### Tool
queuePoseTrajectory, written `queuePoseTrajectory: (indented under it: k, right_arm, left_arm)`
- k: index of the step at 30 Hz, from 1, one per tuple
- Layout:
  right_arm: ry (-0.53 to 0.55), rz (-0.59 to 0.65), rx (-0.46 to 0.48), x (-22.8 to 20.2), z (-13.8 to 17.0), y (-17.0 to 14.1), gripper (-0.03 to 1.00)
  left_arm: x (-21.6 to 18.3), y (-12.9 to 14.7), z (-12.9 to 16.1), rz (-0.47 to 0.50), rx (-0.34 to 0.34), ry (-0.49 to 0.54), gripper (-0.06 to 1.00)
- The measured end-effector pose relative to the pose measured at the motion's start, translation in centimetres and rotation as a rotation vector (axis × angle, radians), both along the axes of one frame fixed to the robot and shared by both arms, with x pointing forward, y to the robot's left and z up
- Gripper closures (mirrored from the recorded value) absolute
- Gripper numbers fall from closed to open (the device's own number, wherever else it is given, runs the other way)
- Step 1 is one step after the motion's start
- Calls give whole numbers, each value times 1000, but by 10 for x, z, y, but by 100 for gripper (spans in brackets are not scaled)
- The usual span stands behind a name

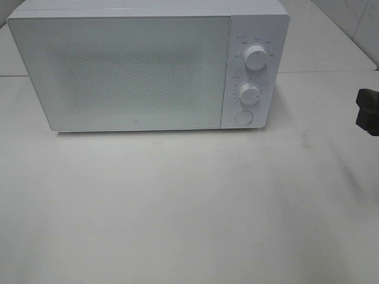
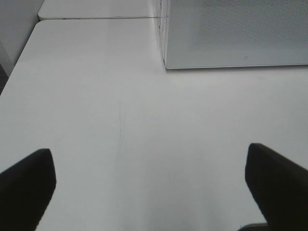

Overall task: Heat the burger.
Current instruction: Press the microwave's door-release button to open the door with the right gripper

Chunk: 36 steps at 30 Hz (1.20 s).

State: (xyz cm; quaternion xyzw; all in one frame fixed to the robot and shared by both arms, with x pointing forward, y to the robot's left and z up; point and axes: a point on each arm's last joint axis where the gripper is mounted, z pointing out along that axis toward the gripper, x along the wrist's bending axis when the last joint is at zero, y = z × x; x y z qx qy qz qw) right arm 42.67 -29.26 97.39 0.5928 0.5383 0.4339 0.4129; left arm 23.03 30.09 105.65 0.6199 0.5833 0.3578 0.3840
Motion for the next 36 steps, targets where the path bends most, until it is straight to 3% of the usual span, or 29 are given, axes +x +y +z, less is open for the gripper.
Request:
queuePoseTrajectory:
  k: [7,17,36]
  right_arm:
    - [-12,-8,-12,7,-8,3,21]
    - [-45,34,-93,12,-29,45,21]
    - [-11,55,-106,35,-60,121,21]
  left_arm:
    - [0,0,0,0,0,0,-5]
    - [0,0,0,0,0,0,-5]
    - [0,0,0,0,0,0,-5]
